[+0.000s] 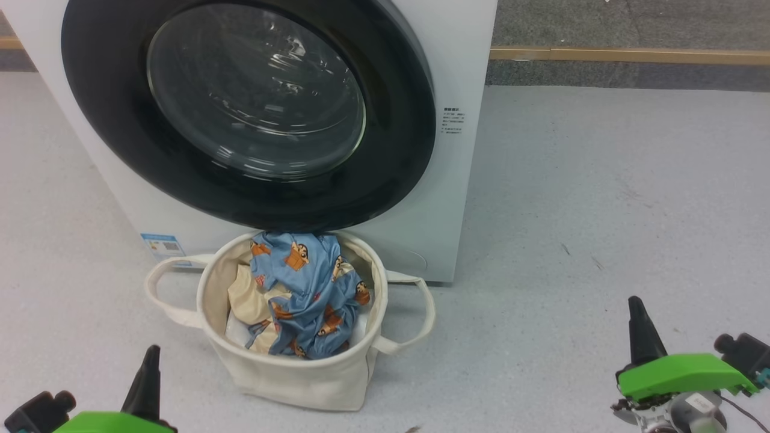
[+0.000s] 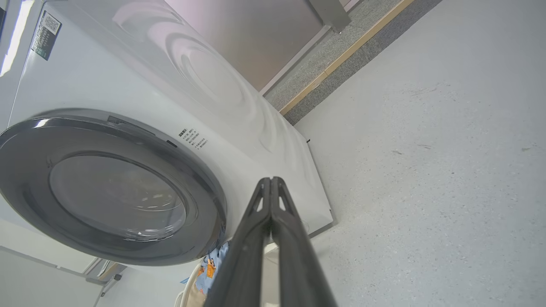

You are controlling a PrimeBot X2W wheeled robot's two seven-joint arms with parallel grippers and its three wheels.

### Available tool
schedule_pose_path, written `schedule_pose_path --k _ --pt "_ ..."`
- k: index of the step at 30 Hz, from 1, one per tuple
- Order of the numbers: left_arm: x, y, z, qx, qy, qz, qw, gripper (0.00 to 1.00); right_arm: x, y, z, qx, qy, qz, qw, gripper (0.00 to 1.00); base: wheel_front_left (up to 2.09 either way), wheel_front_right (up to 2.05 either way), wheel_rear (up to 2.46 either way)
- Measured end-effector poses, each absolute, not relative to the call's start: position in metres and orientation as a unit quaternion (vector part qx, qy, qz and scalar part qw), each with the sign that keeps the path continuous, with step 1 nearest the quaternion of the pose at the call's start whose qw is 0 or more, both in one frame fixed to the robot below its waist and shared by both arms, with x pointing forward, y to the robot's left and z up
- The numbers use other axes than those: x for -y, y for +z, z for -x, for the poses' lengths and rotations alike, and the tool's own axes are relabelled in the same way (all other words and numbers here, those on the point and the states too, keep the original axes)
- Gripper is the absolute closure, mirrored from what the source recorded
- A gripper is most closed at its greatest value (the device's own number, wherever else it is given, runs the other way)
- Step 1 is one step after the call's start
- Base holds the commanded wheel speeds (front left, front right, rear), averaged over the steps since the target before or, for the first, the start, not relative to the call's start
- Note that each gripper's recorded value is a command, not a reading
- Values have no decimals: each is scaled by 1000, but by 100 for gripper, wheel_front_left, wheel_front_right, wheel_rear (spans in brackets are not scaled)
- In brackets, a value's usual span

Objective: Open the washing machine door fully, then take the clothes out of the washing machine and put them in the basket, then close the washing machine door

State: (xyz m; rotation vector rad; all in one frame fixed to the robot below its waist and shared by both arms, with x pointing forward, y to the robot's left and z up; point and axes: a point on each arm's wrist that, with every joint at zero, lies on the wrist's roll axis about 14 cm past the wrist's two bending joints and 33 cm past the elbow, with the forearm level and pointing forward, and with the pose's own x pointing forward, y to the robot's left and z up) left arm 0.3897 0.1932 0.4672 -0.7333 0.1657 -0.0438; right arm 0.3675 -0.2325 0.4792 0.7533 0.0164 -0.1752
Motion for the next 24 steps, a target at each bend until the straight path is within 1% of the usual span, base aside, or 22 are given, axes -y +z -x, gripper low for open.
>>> schedule_pose_path --k 24 --pt "-190 469 -387 -77 2 485 871 100 226 479 -373 -10 -77 -492 867 100 0 0 0"
